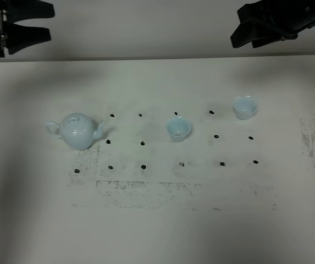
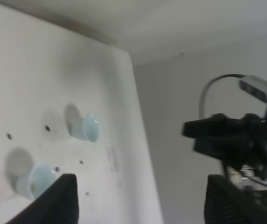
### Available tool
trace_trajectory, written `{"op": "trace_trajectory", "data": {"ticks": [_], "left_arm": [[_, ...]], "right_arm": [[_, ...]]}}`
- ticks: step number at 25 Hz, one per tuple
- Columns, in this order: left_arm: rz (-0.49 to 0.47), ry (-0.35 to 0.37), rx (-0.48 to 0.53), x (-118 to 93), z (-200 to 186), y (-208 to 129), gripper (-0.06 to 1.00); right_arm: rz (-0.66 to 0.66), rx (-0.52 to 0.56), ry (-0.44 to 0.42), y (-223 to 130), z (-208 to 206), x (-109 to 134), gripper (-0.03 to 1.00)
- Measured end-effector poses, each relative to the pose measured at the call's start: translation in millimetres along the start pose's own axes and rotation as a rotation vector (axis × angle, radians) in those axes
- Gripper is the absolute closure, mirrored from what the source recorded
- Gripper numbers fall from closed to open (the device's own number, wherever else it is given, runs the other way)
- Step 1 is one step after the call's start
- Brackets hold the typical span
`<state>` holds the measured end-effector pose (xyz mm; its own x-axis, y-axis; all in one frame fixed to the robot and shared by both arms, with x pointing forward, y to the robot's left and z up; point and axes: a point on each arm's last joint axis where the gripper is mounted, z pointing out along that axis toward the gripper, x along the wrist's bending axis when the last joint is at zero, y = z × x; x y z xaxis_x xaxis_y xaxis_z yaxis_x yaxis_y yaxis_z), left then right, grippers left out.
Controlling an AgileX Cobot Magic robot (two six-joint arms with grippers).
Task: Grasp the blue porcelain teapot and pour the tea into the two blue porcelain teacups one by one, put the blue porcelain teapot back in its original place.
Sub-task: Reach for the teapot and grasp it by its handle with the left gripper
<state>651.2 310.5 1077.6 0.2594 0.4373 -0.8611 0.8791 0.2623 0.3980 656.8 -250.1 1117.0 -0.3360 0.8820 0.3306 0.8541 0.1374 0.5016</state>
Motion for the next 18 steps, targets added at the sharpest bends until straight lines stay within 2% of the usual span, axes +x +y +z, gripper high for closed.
{"op": "trace_trajectory", "data": {"ticks": [5,9,11,14,18], "left_arm": [[0.152,0.108,-0.048,-46.1,-42.4,-5.2,0.35],[0.253,0.194,-0.115,-77.3,-64.3,-10.5,0.35],[0.288,0.224,-0.135,-87.3,-69.5,-12.8,0.35],[0.311,0.255,-0.156,-92.5,-73.1,-13.5,0.35],[0.315,0.275,-0.156,-90.4,-73.5,-13.1,0.35]], "right_arm": [[-0.033,-0.066,-0.104,-9.3,-52.7,18.7,0.48],[-0.027,-0.073,-0.283,-34.4,-91.5,24.5,0.48],[-0.003,-0.071,-0.402,-53.3,-110.8,24.6,0.48],[0.053,-0.075,-0.534,-86.0,-133.8,26.7,0.48],[0.105,-0.08,-0.607,-139.5,-153.3,35.9,0.48]]}}
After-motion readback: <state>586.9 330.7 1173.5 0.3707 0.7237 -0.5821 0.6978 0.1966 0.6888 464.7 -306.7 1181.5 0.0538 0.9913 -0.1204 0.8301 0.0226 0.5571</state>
